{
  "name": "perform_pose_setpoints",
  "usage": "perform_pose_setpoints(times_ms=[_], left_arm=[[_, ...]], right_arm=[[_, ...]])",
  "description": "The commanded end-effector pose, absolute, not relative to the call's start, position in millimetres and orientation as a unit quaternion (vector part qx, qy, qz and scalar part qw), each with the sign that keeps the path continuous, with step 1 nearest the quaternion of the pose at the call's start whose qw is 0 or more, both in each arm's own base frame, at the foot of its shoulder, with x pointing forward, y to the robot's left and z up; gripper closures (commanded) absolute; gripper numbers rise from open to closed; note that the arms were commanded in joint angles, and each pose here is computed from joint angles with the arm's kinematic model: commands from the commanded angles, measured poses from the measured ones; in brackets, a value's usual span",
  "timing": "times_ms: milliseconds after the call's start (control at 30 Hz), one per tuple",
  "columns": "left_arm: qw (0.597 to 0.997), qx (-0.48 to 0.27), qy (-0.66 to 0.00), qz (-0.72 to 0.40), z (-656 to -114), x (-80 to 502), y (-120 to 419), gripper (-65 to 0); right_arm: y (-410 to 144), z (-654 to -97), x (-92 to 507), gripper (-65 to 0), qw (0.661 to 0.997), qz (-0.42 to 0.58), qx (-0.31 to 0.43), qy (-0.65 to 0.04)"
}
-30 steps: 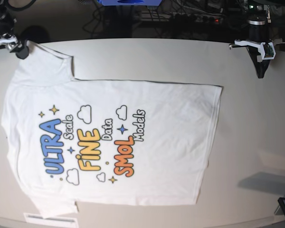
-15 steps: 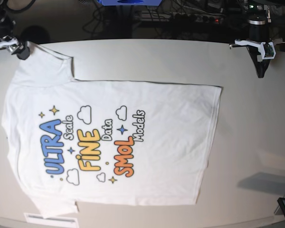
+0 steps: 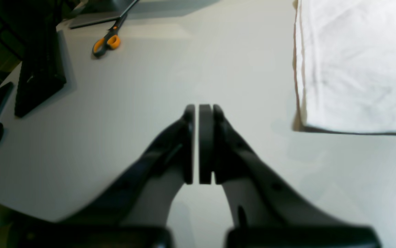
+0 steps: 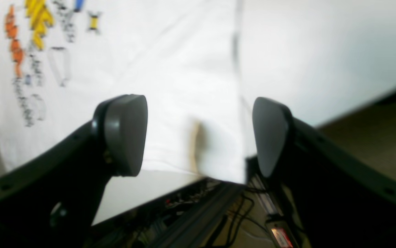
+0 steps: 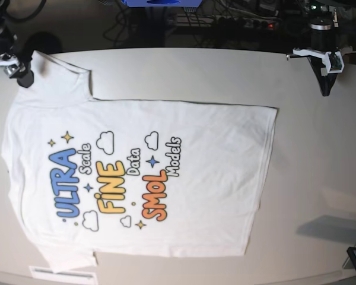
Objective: Fold the T-shirt properly
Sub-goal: 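Lower both grippers toward the shirt's shoulder corners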
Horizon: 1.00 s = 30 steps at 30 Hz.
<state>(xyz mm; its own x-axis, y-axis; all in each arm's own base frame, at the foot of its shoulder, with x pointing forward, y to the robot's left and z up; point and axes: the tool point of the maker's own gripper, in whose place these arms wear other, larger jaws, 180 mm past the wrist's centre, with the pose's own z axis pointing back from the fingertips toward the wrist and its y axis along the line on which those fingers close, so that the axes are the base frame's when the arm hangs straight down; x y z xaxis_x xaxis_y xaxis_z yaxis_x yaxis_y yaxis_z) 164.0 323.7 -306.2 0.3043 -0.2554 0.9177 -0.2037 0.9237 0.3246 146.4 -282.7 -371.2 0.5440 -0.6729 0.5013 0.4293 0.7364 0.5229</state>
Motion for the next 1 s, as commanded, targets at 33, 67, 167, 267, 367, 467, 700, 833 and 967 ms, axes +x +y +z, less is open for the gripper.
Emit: perform_pose_setpoints(times_ms=[33,67,167,267,367,467,700,833,967], left_arm=[[0.772,0.199,-0.603,-0.024,-294.9,165.8,324.9,-2.2],[0.772,0.199,-0.603,-0.024,-294.9,165.8,324.9,-2.2],[0.772,0.199,-0.603,-0.024,-294.9,165.8,324.9,-2.2],[0.772,0.199,-0.603,-0.024,-294.9,165.8,324.9,-2.2],[0.772,0.199,-0.603,-0.024,-295.4,165.6,325.2,-2.2],[0.773,0.199,-0.602,-0.024,-295.7,165.5,325.2,-2.2],[0.773,0.199,-0.602,-0.023,-295.7,165.9,325.3,-2.2],[0.773,0.199,-0.602,-0.023,-295.6,165.9,325.4,-2.4],[0.777,0.2,-0.596,-0.019,-301.6,163.5,328.3,-2.5]], right_arm=[[-290.3,-368.3,146.5,-45.3,0.86,-0.319,0.167,-0.363],[-291.0,-371.6,146.5,-45.3,0.859,-0.323,0.169,-0.36],[-293.9,-386.8,140.4,-45.3,0.858,-0.34,0.173,-0.343],[-294.6,-395.7,136.2,-45.3,0.857,-0.351,0.176,-0.333],[-292.3,-397.6,135.3,-45.3,0.859,-0.351,0.179,-0.328],[-276.4,-402.2,138.5,-45.3,0.866,-0.337,0.195,-0.315],[-243.7,-409.4,149.9,-45.3,0.872,-0.311,0.23,-0.301],[-243.8,-409.4,152.2,-38.6,0.871,-0.312,0.231,-0.302],[-247.3,-408.9,151.7,-23.9,0.87,-0.314,0.228,-0.304]])
